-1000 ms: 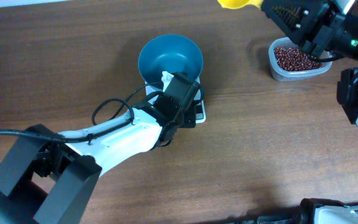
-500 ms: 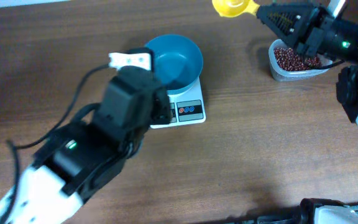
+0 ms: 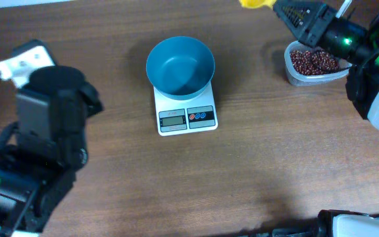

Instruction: Scoop item into bowl and weigh 50g on scale

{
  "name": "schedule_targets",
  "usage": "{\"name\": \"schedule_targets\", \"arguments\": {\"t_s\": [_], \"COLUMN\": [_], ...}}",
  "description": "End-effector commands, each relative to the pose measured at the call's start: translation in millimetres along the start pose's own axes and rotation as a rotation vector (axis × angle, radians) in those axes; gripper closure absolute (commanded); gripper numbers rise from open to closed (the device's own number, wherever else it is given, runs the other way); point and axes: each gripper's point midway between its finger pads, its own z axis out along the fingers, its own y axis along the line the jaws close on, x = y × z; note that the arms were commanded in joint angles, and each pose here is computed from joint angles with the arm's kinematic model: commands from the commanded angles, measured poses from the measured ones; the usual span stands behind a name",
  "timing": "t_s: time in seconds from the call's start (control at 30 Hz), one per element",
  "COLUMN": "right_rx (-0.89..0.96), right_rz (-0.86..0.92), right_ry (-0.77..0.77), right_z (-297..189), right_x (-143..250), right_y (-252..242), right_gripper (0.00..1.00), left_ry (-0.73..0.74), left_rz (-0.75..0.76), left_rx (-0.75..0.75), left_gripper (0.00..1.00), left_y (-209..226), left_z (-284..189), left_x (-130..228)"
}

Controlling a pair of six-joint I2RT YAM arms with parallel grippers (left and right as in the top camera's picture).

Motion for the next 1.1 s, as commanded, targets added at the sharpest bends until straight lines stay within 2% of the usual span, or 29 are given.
{"name": "schedule_targets", "arguments": {"t_s": [0.0,0.1,0.2,0.27,0.3,0.43,0.57,0.7,0.73,0.9,1.07], "right_rx": [0.152,0.193,0.185,0.181,0.176,0.095,0.086,0.086,0.083,0.059,0.074], "right_rz": [-0.026,-0.03,-0.046,-0.022,-0.01,0.001,0.02,0.019,0.019,0.027,0.038], "right_ry": [-0.102,-0.138,-0.151,-0.155,-0.16,-0.235,-0.233,-0.232,-0.229,-0.191,-0.183], "right_z": [1.7,0.2,0.3,0.3,0.3,-0.9,-0.7,-0.7,-0.5,1.0,1.2], "right_x": [-18.0,-24.5,-28.9,-29.5,-30.6,-51.1,-50.8,-50.7,-50.1,-43.2,-40.4], "right_y": [-35.4,-42.5,-39.5,-38.9,-37.9,-16.9,-15.5,-15.5,-15.0,-11.9,-15.8], "right_gripper": [0.96,0.96,0.96,0.96,0.96,0.96,0.96,0.96,0.96,0.96,0.96], "left_ry": [-0.039,-0.01,0.114,0.269,0.3,0.39,0.452,0.458,0.468,0.627,0.517], "left_rz": [-0.04,-0.039,-0.009,0.063,0.077,0.2,0.343,0.44,0.451,0.41,0.384], "left_rx": [-0.159,-0.173,-0.061,0.103,0.133,0.273,0.397,0.401,0.424,0.483,0.449], "left_gripper": [1.0,1.0,1.0,1.0,1.0,1.0,1.0,1.0,1.0,1.0,1.0], "left_y": [40.0,40.2,11.1,-24.3,-33.0,-78.9,-114.8,-130.7,-146.4,-170.5,-178.4], "left_z": [14.4,30.7,53.9,64.5,63.8,32.2,-8.1,-13.1,-9.2,-2.3,13.2], "left_x": [-15.2,-9.4,18.9,55.7,64.7,102.8,140.6,169.8,184.9,239.3,224.3]}}
